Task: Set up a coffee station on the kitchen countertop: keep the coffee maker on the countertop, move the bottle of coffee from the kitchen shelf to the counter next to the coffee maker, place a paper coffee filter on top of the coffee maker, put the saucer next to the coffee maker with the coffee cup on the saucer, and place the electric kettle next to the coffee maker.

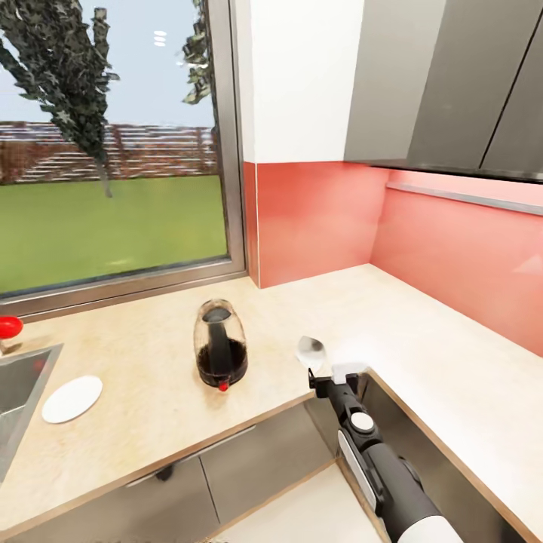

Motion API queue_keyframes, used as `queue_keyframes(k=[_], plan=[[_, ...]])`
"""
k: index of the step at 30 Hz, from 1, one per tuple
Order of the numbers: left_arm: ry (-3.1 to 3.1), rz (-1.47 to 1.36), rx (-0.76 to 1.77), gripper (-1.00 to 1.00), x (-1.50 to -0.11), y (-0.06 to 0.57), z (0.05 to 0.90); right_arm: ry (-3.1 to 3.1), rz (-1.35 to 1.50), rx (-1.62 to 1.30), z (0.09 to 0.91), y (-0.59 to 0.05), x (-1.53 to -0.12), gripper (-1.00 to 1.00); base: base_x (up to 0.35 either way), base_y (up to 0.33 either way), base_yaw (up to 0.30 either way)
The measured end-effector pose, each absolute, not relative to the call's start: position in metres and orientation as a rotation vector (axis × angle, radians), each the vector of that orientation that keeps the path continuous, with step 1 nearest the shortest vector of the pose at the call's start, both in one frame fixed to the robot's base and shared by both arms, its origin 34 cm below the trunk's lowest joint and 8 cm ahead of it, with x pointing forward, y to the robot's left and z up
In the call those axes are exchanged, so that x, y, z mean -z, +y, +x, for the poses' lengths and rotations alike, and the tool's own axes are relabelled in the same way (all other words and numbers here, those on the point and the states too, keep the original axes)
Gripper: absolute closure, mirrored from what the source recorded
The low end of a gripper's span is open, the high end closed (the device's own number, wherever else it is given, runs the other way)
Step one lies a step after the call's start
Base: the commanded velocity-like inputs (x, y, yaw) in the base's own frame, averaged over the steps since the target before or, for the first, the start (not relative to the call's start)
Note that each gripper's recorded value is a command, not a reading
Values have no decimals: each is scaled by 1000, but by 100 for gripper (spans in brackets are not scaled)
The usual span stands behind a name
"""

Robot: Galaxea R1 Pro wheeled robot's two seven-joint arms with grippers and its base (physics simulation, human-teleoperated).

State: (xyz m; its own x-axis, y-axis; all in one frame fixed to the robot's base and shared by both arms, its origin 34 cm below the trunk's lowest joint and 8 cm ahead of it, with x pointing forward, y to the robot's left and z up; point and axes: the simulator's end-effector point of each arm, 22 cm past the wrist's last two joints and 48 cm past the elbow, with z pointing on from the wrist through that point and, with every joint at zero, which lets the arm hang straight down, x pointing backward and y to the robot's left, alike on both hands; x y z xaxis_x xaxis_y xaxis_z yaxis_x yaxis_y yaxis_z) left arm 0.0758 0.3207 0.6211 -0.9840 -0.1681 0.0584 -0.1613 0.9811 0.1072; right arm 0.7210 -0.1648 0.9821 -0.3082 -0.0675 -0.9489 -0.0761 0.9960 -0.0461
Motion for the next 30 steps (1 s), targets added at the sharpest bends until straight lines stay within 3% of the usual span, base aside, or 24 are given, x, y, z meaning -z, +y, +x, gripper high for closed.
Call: queue_keyframes(k=[6, 23, 30], plan=[[-3053, 243, 145, -100, -621, 317, 74, 1891, -105, -6, 721, -166, -979, -100, 0, 1, 133], [-3062, 246, 157, -100, -621, 318, 76, 1896, -98, 25, 721, -179, -974, -100, 0, 0, 8], [-3061, 250, 163, -100, -621, 321, 75, 1953, 9, 105, 716, -219, -950, -100, 0, 0, 0]])
